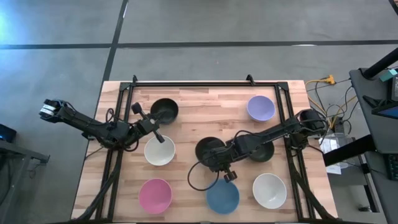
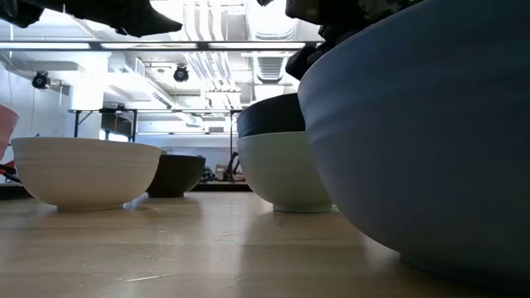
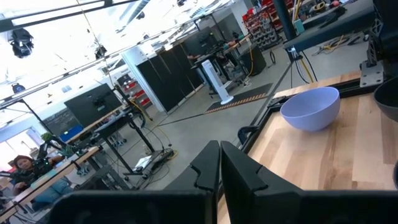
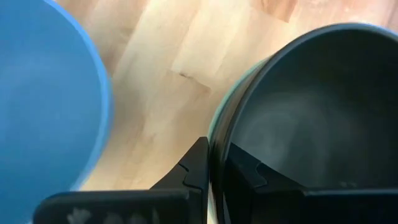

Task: Nest bowls inside each other
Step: Stack the middle black bowl on the green bowl

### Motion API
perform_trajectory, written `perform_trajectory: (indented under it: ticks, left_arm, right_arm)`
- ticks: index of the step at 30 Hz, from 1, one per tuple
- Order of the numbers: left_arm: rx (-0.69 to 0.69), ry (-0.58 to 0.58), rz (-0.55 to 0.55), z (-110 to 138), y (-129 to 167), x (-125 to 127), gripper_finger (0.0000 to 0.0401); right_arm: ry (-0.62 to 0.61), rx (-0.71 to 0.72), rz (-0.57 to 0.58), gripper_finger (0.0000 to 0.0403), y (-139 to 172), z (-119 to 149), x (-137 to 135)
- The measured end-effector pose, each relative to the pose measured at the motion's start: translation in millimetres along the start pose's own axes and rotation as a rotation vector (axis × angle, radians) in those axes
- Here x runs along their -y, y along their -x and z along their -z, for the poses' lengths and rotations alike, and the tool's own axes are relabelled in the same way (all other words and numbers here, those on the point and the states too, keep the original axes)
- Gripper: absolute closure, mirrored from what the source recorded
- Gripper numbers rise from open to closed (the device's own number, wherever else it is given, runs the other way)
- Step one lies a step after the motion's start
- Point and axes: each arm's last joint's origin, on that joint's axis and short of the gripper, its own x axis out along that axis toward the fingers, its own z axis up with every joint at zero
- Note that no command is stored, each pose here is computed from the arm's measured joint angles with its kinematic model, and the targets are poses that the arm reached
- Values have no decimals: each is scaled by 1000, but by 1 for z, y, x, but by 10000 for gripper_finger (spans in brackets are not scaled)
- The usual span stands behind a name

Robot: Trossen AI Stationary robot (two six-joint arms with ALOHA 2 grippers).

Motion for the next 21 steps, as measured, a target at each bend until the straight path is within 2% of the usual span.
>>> perform_trajectory:
  ticks: [11, 15, 21]
  left_arm:
    - [-1, -1, 0, 0, 0, 0, 401]
    - [-1, -2, 0, 1, 0, 0, 401]
    - [-1, -1, 0, 1, 0, 0, 401]
  right_arm:
    - [24, -7, 27, 371, 0, 0, 1]
    - [26, -20, 96, 356, 0, 1, 2]
    - [27, -23, 100, 325, 0, 1, 3]
